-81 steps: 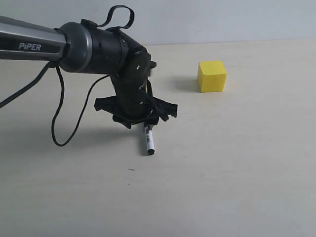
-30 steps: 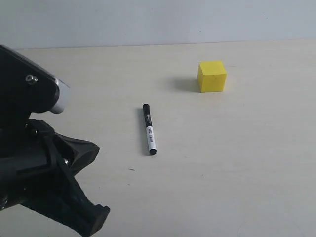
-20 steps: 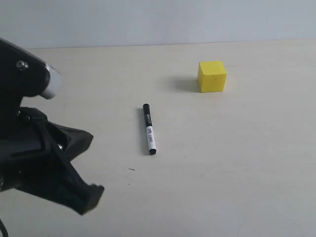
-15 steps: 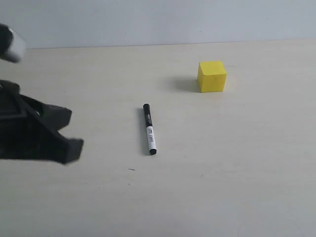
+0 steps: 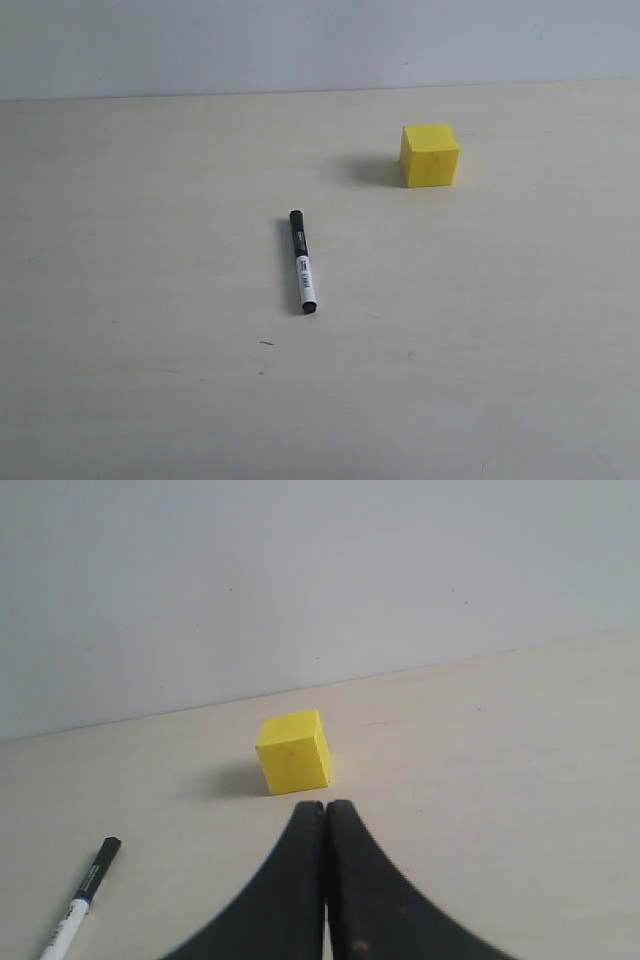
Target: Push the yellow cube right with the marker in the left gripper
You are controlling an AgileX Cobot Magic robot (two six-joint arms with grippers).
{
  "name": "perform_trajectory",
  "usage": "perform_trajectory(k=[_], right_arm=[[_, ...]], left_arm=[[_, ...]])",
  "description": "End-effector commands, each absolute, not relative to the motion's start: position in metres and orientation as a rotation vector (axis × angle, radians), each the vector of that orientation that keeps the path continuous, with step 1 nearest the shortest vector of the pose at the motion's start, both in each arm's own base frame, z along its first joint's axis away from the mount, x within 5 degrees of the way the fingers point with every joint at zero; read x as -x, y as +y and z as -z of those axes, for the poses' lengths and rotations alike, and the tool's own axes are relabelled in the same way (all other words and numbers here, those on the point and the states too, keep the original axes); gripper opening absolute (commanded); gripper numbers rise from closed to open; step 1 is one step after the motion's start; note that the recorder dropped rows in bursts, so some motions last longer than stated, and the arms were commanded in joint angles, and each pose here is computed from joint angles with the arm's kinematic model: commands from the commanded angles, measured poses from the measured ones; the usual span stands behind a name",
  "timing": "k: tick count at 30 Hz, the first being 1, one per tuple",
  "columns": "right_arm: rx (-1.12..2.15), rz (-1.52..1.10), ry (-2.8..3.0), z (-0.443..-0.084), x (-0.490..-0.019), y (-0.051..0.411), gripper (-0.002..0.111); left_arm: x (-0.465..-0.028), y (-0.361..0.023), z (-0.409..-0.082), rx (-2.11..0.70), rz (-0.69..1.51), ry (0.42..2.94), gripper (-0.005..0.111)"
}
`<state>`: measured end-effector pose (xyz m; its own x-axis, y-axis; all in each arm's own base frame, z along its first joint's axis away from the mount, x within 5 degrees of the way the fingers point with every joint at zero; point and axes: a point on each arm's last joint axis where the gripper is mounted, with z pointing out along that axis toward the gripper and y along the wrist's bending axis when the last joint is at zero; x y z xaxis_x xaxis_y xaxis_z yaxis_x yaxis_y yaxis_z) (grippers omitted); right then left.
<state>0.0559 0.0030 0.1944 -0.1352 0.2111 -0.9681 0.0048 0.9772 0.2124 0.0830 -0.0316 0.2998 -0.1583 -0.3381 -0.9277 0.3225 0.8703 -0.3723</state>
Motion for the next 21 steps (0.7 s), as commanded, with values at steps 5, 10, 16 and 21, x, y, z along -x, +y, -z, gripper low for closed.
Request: perform_trajectory(k=[5,10,16,21], right_arm=[[-0.165,-0.180,1.695,-0.194,-0.056,0.003,0.000],[-0.165,-0.180,1.695,-0.194,-0.056,0.003,0.000],[-0.165,-0.180,1.695,-0.194,-0.056,0.003,0.000],[-0.165,-0.180,1.695,-0.194,-0.056,0.003,0.000]], left_arm=[[-0.042,0.003,-0.279,0.205,0.430,1.451,0.000],[-0.039,0.008,-0.277,0.231,0.392,1.447,0.000],[-0.039,0.008,-0.275,0.222,0.367,1.458,0.000],[-0.045,0.004,-0.255,0.177,0.339,1.538,0.000]])
